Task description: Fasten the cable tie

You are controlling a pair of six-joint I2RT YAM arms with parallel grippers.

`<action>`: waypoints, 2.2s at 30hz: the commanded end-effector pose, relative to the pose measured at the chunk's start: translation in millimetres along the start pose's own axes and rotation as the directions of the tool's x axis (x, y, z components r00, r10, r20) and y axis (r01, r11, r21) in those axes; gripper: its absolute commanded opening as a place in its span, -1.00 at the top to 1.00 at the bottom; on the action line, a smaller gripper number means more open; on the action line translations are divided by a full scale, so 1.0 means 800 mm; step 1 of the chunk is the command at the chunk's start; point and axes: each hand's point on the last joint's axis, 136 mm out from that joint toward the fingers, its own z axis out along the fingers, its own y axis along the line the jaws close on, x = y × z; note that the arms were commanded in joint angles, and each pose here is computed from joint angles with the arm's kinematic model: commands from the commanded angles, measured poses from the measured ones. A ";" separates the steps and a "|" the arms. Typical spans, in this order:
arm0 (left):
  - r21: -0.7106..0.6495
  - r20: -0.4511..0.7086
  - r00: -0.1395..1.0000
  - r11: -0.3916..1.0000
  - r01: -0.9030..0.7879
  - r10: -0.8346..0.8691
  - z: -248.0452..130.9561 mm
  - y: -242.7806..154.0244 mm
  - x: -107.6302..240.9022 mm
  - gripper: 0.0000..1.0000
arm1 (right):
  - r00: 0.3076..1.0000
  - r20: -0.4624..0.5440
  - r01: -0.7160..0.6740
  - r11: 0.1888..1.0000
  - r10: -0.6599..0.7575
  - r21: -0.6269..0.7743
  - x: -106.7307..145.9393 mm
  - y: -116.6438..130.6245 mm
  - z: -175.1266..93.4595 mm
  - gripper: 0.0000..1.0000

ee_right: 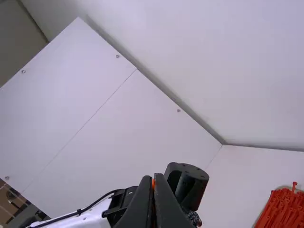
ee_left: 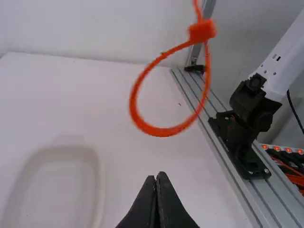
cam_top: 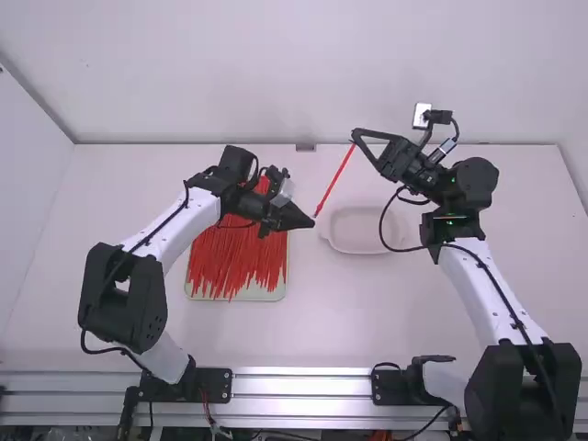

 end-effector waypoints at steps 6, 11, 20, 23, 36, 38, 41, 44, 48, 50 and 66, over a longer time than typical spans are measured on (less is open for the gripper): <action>0.015 0.026 1.000 1.000 0.005 -0.005 -0.002 -0.003 -0.005 0.96 | 0.999 -0.016 0.034 0.999 -0.035 -0.034 -0.003 0.020 0.001 1.00; 0.020 0.025 1.000 1.000 0.009 -0.009 0.001 -0.004 -0.006 0.96 | 0.999 -0.016 0.037 0.999 -0.037 -0.035 -0.003 0.021 0.001 1.00; 0.012 0.031 0.999 1.000 0.025 -0.026 0.001 0.002 -0.011 0.96 | 0.999 -0.027 0.037 0.999 -0.038 -0.039 -0.001 0.021 0.001 1.00; 0.011 0.031 0.999 1.000 0.024 -0.025 0.001 0.002 -0.011 0.96 | 0.999 -0.033 0.037 0.998 -0.038 -0.042 0.000 0.022 0.001 1.00; -0.003 0.081 0.997 1.000 0.021 -0.020 -0.012 0.017 -0.028 0.96 | 0.997 -0.066 0.024 0.998 -0.028 -0.054 0.008 0.024 0.000 1.00; 0.029 0.113 0.993 0.999 -0.019 0.016 -0.011 0.011 -0.038 0.95 | 0.997 -0.076 0.025 0.998 -0.029 -0.059 0.010 0.025 0.000 1.00; 0.056 0.150 0.987 0.997 -0.060 0.051 -0.015 0.006 -0.048 0.88 | 0.996 -0.083 0.024 0.998 -0.029 -0.061 0.011 0.026 0.000 1.00; 0.083 0.173 0.983 0.994 -0.075 0.060 -0.015 0.000 -0.054 0.37 | 0.996 -0.085 0.025 0.998 -0.030 -0.062 0.012 0.026 0.000 1.00; 0.092 0.171 0.984 0.994 -0.056 0.040 -0.012 -0.001 -0.055 0.20 | 0.996 -0.084 0.025 0.998 -0.030 -0.062 0.011 0.026 0.000 1.00; 0.095 0.168 0.986 0.995 -0.030 0.013 -0.013 0.001 -0.057 0.17 | 0.996 -0.084 0.025 0.998 -0.030 -0.062 0.012 0.026 0.000 1.00; 0.139 0.167 0.985 0.988 -0.066 0.042 0.006 -0.004 -0.074 -0.04 | 0.997 -0.071 -0.001 0.999 -0.002 -0.054 0.009 0.025 0.000 1.00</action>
